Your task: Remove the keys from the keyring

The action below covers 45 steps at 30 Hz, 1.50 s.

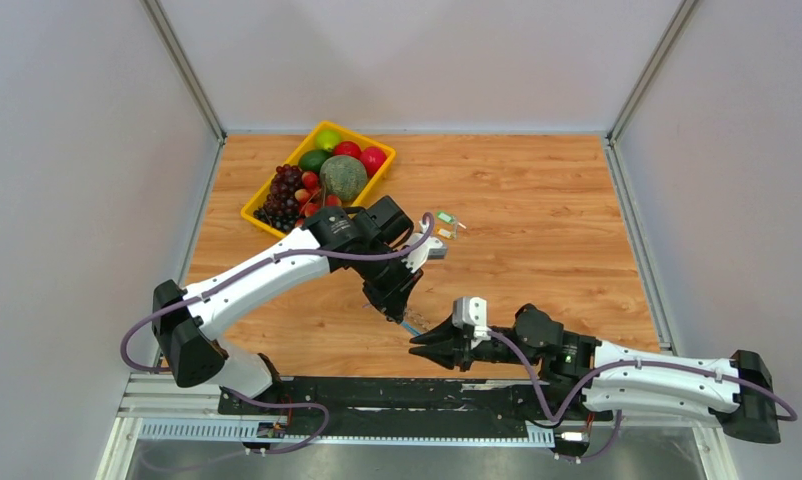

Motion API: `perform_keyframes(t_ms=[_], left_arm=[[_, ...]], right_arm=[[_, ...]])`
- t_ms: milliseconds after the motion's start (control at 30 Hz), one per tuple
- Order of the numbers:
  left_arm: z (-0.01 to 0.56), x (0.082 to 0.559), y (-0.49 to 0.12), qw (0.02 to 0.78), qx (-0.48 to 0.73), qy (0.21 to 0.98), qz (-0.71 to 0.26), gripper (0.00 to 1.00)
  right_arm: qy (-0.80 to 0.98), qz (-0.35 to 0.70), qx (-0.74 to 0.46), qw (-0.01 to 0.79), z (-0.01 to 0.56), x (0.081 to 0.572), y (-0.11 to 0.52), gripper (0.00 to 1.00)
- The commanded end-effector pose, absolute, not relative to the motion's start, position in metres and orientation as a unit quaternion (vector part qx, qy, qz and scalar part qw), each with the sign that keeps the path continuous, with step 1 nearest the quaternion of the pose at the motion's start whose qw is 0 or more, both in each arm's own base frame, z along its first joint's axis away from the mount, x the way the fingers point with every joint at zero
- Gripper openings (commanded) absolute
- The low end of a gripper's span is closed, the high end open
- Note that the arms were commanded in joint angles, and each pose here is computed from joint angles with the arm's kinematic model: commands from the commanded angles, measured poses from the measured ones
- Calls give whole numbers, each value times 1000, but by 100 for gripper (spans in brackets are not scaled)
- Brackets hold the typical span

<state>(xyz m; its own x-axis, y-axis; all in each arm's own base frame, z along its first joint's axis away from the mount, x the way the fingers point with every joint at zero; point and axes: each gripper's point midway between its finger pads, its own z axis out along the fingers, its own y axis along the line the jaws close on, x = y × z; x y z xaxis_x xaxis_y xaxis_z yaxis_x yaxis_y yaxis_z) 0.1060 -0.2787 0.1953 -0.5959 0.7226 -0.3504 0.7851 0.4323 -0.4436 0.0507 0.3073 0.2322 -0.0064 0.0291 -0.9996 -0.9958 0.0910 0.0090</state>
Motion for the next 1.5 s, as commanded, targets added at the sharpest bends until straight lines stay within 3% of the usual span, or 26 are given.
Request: perform_keyframes(t_ms=[0, 333, 833, 1033, 1467], left_arm=[[223, 113, -281, 101, 452, 833, -302, 0], [230, 110, -279, 105, 455, 829, -308, 0], [252, 71, -292, 48, 464, 779, -419, 0], [253, 60, -297, 22, 456, 764, -455, 0], [252, 61, -304, 24, 456, 755, -471, 0]], right_arm=[[547, 509, -468, 471, 214, 38, 311, 24], [652, 384, -365, 542, 192, 104, 290, 31], [611, 317, -404, 602, 191, 123, 287, 34], [588, 319, -404, 624, 196, 124, 288, 36], [454, 436, -420, 654, 251, 75, 274, 34]])
